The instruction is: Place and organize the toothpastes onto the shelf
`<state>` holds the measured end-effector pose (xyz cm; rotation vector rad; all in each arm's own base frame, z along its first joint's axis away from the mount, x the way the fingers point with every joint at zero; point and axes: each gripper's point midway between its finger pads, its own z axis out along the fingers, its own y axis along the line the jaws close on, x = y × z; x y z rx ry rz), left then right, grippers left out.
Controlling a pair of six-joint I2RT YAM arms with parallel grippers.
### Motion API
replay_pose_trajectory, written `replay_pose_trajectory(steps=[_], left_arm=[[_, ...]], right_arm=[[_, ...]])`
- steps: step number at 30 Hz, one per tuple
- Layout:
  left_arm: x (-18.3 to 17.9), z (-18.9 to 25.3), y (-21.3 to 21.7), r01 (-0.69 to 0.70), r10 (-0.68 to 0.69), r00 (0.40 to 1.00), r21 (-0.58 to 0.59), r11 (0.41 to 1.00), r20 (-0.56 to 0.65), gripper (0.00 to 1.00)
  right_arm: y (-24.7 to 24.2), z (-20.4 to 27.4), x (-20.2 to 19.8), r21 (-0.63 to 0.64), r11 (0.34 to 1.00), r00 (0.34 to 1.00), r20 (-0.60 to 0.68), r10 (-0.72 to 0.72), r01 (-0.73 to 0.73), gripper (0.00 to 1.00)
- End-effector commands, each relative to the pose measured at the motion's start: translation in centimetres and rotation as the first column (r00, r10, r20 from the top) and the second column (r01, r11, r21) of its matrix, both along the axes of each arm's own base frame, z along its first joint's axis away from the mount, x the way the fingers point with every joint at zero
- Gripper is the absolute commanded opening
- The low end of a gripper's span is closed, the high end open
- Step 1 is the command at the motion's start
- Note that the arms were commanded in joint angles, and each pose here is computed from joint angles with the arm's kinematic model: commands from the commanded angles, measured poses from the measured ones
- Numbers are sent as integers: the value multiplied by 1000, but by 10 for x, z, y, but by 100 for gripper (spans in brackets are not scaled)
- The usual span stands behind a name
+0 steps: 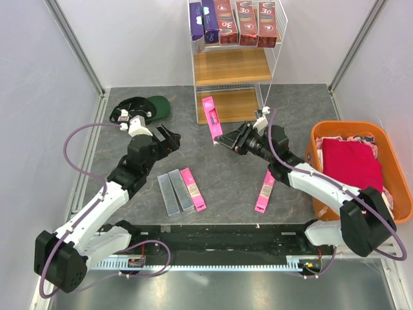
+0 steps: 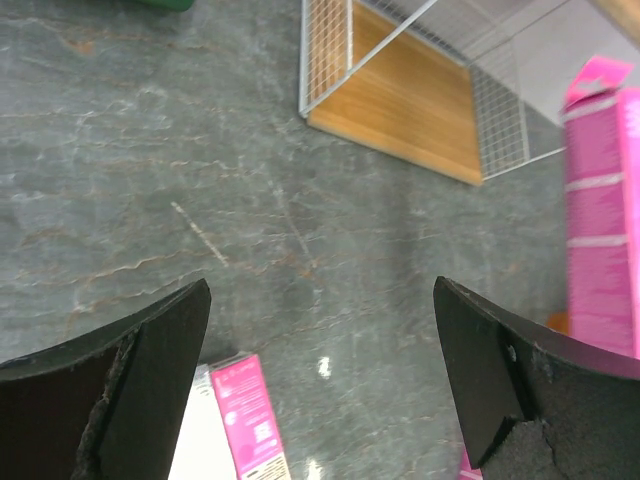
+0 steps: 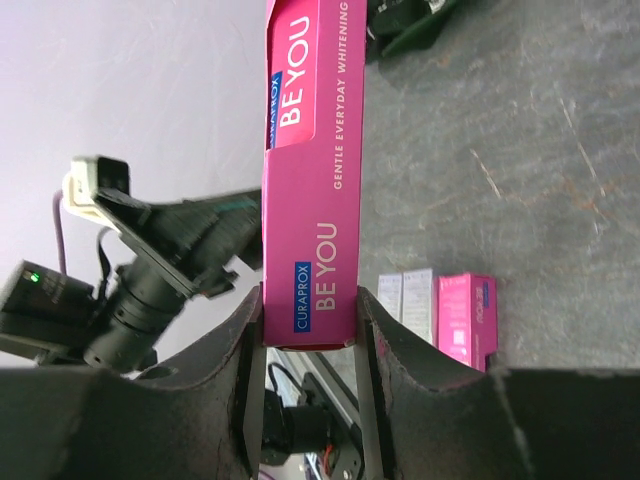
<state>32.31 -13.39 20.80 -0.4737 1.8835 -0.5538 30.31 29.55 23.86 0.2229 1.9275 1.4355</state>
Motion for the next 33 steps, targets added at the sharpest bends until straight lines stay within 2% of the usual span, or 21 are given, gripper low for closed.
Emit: replay_pose_trajectory(steps=[1, 9, 14, 15, 24, 33], left_arm=[[6, 10, 12, -54, 52, 998, 79, 995, 23, 100], [7, 6, 12, -55, 53, 998, 86, 995, 20, 100], [6, 8, 12, -53, 51, 998, 85, 995, 28, 100], [6, 8, 12, -53, 51, 998, 89, 995, 30, 100], [-1, 18, 23, -82, 76, 995, 97, 992, 64, 100], [-3, 19, 25, -84, 77, 995, 106, 991, 68, 100]], right_arm=[[4, 45, 22, 73, 997, 993, 117, -10, 1, 23], [15, 90, 64, 148, 988, 980, 189, -68, 40, 24], [26, 105, 99, 207, 977, 978, 187, -97, 57, 24], [28, 95, 110, 205, 976, 980, 166, -106, 71, 24], [33, 117, 165, 278, 952, 968, 176, -181, 128, 24], [48, 96, 206, 277, 948, 977, 94, -191, 159, 26]])
